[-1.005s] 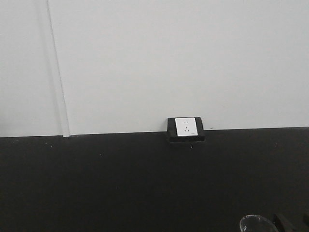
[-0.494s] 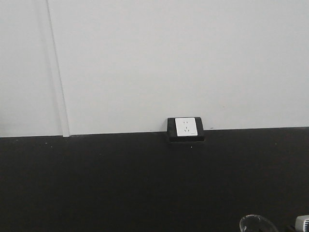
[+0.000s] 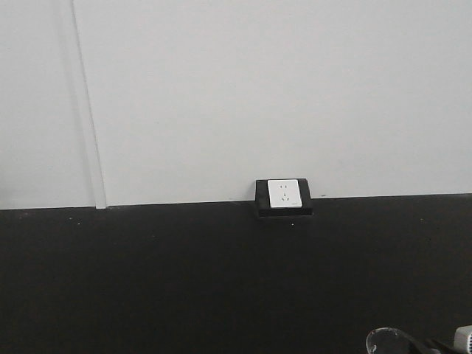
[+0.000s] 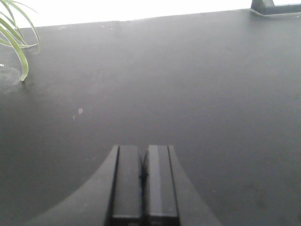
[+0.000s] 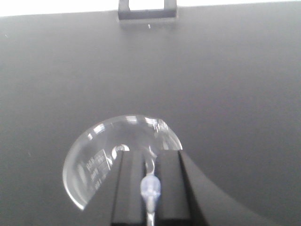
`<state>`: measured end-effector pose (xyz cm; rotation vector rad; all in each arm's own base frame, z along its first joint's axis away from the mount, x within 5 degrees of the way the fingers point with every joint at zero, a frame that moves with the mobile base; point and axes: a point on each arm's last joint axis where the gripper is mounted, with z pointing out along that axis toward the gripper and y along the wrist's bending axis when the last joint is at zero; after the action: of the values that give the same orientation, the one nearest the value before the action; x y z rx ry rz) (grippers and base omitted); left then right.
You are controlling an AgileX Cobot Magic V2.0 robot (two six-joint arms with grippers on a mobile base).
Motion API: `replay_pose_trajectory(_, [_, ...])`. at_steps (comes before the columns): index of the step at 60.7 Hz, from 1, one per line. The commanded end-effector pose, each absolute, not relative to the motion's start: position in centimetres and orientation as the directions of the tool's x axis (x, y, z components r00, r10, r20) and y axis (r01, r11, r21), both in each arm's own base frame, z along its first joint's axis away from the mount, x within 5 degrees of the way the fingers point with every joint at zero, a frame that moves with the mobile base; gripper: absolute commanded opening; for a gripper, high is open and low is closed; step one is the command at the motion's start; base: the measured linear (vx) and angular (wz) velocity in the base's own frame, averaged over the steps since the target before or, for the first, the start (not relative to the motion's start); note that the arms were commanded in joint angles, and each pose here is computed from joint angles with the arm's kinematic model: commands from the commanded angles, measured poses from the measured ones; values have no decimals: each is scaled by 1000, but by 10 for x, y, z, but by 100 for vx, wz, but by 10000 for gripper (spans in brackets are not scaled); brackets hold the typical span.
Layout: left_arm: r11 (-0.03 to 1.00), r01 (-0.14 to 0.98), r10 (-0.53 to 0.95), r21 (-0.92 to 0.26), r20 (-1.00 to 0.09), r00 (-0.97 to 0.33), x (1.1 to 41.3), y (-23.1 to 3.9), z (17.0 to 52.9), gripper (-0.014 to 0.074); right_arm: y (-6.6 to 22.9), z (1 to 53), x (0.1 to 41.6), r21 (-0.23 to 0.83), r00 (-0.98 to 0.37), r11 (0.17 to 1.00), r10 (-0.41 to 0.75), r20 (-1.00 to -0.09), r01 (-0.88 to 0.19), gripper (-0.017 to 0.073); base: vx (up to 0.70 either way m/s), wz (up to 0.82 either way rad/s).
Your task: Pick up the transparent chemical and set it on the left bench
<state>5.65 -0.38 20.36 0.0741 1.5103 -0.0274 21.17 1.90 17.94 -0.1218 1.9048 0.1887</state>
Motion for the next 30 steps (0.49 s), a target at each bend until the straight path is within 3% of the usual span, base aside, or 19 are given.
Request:
replay_pose_trajectory(1, [998, 63, 14, 23, -990, 141, 55, -4, 206, -3, 19, 210, 214, 58, -159, 979, 27, -987, -196, 77, 0, 0])
replay_pose_trajectory(19, [998, 63, 14, 23, -990, 141, 55, -4, 206, -3, 18, 250, 174, -79, -96, 977, -100, -990, -198, 82, 0, 0])
replay_pose_trajectory(30, [998, 63, 14, 23, -990, 141, 55, -4, 206, -3, 10, 266, 138, -27, -118, 994, -39, -992, -105, 82, 0, 0])
